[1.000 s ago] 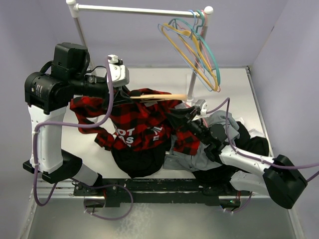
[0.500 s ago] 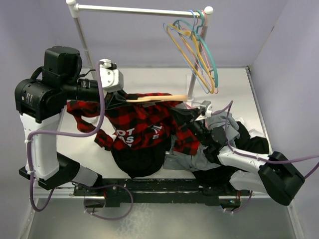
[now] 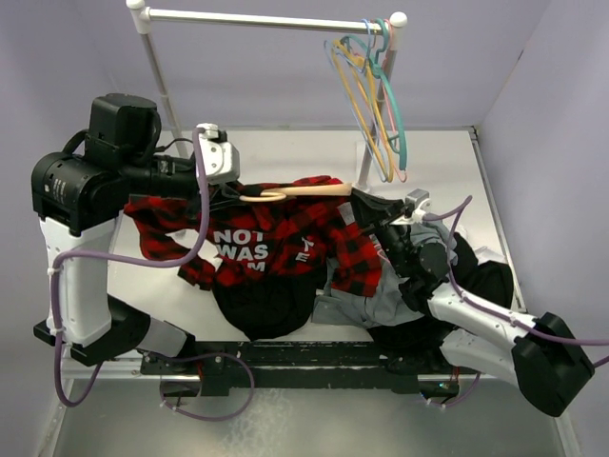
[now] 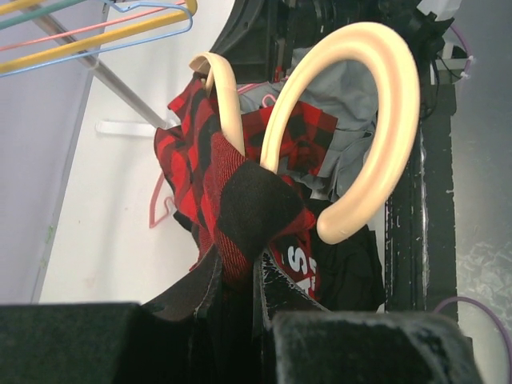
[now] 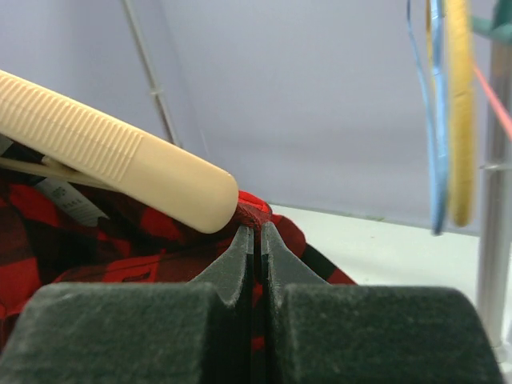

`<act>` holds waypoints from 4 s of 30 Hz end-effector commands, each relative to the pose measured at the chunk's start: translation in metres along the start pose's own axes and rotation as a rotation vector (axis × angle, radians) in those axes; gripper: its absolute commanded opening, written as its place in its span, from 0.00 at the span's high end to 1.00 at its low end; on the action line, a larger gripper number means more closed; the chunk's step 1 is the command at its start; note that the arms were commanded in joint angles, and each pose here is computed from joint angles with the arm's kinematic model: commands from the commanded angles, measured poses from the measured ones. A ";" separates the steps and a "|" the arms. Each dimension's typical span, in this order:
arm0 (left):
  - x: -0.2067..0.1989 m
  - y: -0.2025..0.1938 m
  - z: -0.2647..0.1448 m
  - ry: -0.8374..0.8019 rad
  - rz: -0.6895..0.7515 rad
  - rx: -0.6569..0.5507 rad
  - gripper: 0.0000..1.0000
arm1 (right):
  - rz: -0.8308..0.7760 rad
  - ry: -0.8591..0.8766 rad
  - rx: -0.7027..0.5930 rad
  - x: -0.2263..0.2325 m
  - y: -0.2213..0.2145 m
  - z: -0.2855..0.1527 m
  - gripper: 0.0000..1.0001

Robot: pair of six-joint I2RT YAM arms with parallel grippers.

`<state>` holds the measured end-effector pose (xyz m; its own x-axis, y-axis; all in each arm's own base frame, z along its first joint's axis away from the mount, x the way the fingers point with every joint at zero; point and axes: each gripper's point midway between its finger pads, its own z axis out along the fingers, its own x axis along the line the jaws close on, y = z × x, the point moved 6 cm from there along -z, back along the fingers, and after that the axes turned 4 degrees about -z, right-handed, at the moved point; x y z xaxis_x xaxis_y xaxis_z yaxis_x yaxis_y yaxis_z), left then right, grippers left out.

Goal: Place the shirt on the hanger
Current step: Hang the shirt on the hanger.

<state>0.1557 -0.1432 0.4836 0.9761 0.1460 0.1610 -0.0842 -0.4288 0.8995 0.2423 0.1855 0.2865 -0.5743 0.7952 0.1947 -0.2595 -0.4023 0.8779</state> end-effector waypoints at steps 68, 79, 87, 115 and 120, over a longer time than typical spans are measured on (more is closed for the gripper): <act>0.060 -0.035 0.074 0.006 0.046 -0.063 1.00 | -0.385 0.529 0.196 0.059 0.097 -0.063 0.00; 0.038 -0.051 0.071 -0.112 0.171 -0.043 1.00 | -0.973 0.615 0.621 -0.012 0.091 -0.025 0.03; 0.037 -0.059 0.074 -0.139 0.216 -0.028 1.00 | -0.773 0.824 0.824 -0.017 0.046 -0.002 0.10; 0.070 -0.058 0.108 -0.161 0.120 -0.065 1.00 | -0.643 0.992 0.508 0.049 0.027 0.031 0.76; 0.070 -0.055 0.108 -0.155 0.119 -0.071 1.00 | -0.617 1.007 0.540 0.048 0.013 0.037 0.62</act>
<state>0.2422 -0.1954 0.3714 0.9961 -0.0316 0.0821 -0.0874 -0.4654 0.8808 0.2434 0.2163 0.3086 -0.8652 0.0453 -0.4994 -0.4339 0.4318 0.7908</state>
